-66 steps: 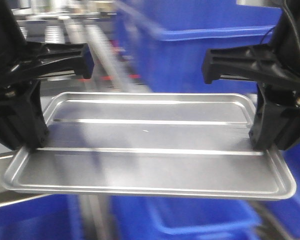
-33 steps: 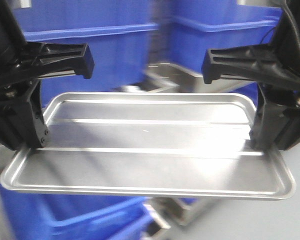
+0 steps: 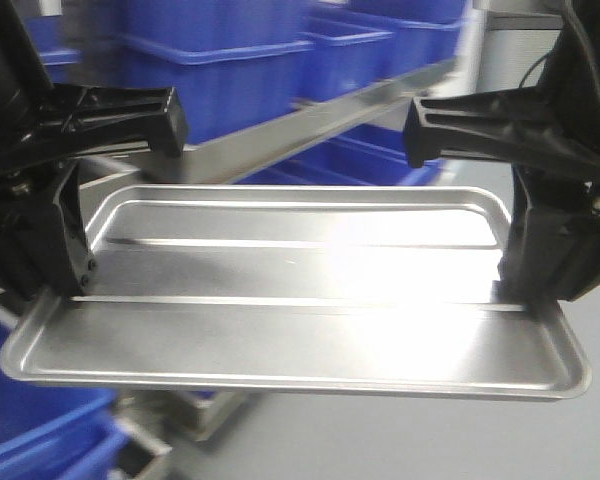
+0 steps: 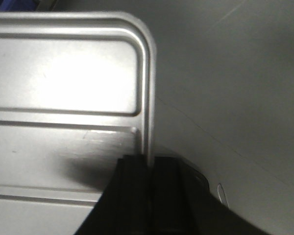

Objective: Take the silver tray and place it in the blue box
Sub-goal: 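Hold the tray level in both grippers while driving to the blue bins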

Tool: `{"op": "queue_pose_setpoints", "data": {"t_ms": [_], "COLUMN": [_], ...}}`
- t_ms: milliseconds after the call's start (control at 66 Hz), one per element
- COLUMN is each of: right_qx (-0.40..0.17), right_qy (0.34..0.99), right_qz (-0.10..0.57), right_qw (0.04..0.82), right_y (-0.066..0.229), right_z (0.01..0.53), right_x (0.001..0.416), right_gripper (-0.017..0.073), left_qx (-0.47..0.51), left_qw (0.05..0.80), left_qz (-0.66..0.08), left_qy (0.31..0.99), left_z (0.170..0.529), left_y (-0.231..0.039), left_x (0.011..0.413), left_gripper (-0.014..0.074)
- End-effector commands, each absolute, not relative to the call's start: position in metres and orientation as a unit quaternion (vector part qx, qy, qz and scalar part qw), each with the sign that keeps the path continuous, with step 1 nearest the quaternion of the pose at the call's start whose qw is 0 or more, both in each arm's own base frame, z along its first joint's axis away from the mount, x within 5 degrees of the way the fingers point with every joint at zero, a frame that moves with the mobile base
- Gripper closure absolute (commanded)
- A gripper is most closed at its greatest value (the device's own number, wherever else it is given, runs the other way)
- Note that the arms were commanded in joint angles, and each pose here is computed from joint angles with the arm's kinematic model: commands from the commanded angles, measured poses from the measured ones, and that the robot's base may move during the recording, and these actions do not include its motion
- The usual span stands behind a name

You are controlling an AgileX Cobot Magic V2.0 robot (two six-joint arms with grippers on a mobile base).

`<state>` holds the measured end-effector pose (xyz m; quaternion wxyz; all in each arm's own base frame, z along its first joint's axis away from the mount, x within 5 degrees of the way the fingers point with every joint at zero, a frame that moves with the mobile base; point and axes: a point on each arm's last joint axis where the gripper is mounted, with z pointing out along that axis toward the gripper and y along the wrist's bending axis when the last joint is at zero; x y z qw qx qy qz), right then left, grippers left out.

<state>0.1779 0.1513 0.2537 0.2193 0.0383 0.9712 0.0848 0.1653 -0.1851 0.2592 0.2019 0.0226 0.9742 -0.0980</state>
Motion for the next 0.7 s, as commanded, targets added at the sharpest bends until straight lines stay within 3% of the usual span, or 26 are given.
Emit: {"op": "queue_pose_setpoints", "data": {"t_ms": [0, 682], "right_qx": [0.028, 0.028], "right_qy": [0.966, 0.966], "right_qz": [0.083, 0.083], "right_qw": [0.244, 0.244], "right_y": [0.1481, 0.1481], "right_z": [0.2657, 0.2657], "right_x": [0.1792, 0.1792], "right_gripper": [0.0500, 0.0500], "left_qx": [0.024, 0.024], "left_qw": [0.227, 0.227], "left_qz": [-0.112, -0.112], "left_qy": [0.967, 0.967], "left_z": [0.2741, 0.2741], "left_y": [-0.1837, -0.1837], "left_x": [0.1651, 0.1651], "left_gripper": [0.0697, 0.0697]}}
